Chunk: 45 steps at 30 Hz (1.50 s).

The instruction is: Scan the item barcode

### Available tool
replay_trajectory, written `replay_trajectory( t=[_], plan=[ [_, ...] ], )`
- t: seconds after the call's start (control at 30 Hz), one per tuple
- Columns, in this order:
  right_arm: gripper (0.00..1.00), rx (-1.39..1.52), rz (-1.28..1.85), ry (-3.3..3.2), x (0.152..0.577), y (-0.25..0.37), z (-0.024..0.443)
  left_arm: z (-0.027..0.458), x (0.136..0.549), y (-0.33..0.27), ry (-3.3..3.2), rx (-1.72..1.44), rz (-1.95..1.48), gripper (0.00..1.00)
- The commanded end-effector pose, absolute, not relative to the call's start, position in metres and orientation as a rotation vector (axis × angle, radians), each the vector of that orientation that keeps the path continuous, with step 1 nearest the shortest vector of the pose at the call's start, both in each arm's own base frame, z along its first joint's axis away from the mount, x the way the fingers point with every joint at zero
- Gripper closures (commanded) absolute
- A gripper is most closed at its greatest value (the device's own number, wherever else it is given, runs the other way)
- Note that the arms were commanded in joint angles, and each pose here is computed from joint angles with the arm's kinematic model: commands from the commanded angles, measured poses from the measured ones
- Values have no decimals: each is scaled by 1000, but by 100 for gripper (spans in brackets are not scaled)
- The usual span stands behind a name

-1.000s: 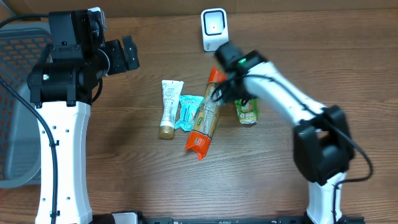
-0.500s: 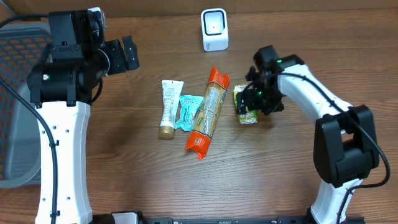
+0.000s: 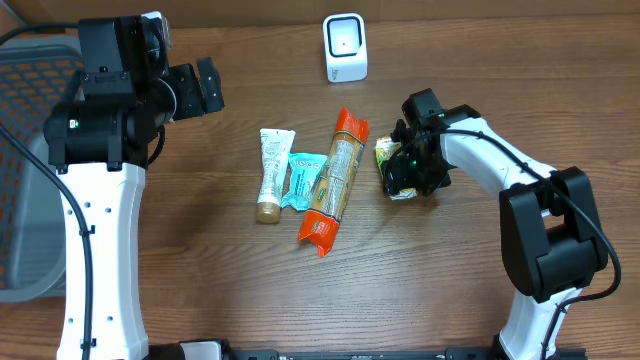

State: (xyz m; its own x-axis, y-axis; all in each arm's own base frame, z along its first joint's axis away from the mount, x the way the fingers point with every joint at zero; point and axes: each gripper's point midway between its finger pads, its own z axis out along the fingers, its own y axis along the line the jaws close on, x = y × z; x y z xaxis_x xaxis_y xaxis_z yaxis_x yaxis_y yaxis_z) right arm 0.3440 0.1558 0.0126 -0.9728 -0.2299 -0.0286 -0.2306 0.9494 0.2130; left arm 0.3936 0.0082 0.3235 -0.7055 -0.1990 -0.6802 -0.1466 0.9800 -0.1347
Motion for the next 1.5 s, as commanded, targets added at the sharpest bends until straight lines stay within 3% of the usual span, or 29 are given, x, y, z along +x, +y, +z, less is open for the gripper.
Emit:
replay_trajectory(
  t=[0.0,0.1,0.2,0.3,0.47,0.57,0.6,0.83,0.97,1.1,1.3,1.47],
  plan=[
    [22,-377,315,3083,347,155,14,323,396,9,2365,-240,-82,0],
    [31,-377,313,3082,348,155,14,323,396,9,2364,-240,-82,0],
    [58,-375,261,3082,349,149,13,323,396,9,2365,-240,-83,0],
    [76,-375,269,3082,349,150,13,323,396,9,2365,-240,-82,0],
    [88,-383,447,3057,351,171,40,323,396,9,2365,-240,-82,1],
    [86,-388,548,3001,360,183,72,323,396,9,2365,-240,-82,0],
    [79,-366,558,2973,366,183,88,323,396,9,2365,-240,-83,0],
    [73,-325,553,3036,350,179,64,323,396,9,2365,-240,-82,0],
    [54,-309,543,3048,347,176,54,323,396,9,2365,-240,-82,1],
    [35,-340,489,2962,370,164,58,323,396,9,2365,-240,-83,0],
    [35,-341,592,2854,399,175,53,323,396,9,2365,-240,-83,0],
    [41,-364,723,2895,389,187,35,323,396,9,2365,-240,-82,1]
  ],
)
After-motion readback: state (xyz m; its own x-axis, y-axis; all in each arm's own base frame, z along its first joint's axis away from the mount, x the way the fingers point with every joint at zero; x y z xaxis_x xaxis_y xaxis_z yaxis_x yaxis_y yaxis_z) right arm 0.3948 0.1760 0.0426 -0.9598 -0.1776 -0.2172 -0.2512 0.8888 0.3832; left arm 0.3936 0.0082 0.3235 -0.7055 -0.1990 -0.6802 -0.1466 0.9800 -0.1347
